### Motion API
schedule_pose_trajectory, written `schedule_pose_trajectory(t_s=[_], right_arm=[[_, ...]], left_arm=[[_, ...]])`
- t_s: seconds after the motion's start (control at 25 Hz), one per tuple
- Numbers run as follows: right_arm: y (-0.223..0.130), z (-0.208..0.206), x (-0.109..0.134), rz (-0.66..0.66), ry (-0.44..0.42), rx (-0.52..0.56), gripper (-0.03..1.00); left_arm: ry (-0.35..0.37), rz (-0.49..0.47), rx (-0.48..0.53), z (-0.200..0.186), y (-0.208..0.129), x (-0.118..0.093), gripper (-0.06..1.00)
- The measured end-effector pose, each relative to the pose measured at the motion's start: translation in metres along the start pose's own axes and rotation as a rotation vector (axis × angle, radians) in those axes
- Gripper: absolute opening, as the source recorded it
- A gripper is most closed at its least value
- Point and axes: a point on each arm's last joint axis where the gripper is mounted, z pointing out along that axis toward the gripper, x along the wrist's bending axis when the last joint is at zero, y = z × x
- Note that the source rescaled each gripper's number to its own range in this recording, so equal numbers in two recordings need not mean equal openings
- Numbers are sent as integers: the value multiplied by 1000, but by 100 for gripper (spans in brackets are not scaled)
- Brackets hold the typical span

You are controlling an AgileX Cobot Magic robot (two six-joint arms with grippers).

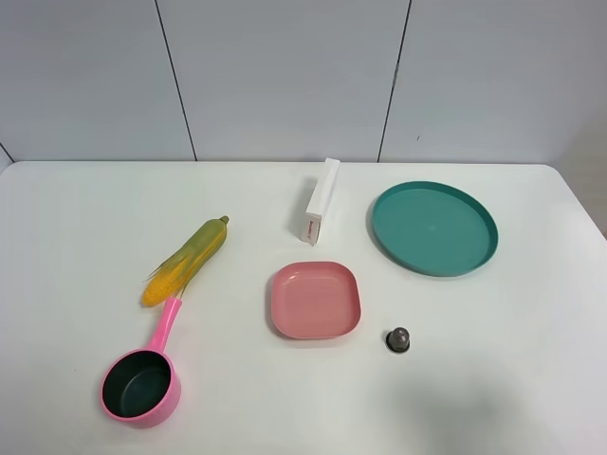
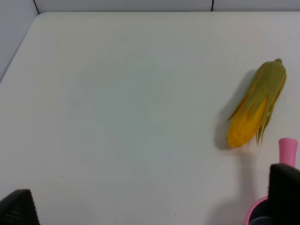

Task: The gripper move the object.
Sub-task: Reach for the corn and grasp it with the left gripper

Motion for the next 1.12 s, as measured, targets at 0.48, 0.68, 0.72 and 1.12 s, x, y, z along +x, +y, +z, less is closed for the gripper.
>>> schedule_pose_trajectory(t_s=[0.48,0.68,0.72,1.12], right_arm=[[0,0,0,0,0,0,100],[0,0,0,0,0,0,100],[0,0,0,0,0,0,100],[0,0,0,0,0,0,100]], left_arm=[[0,0,0,0,0,0,100],[0,0,0,0,0,0,100],[0,0,0,0,0,0,100],[0,1,0,0,0,0,100]])
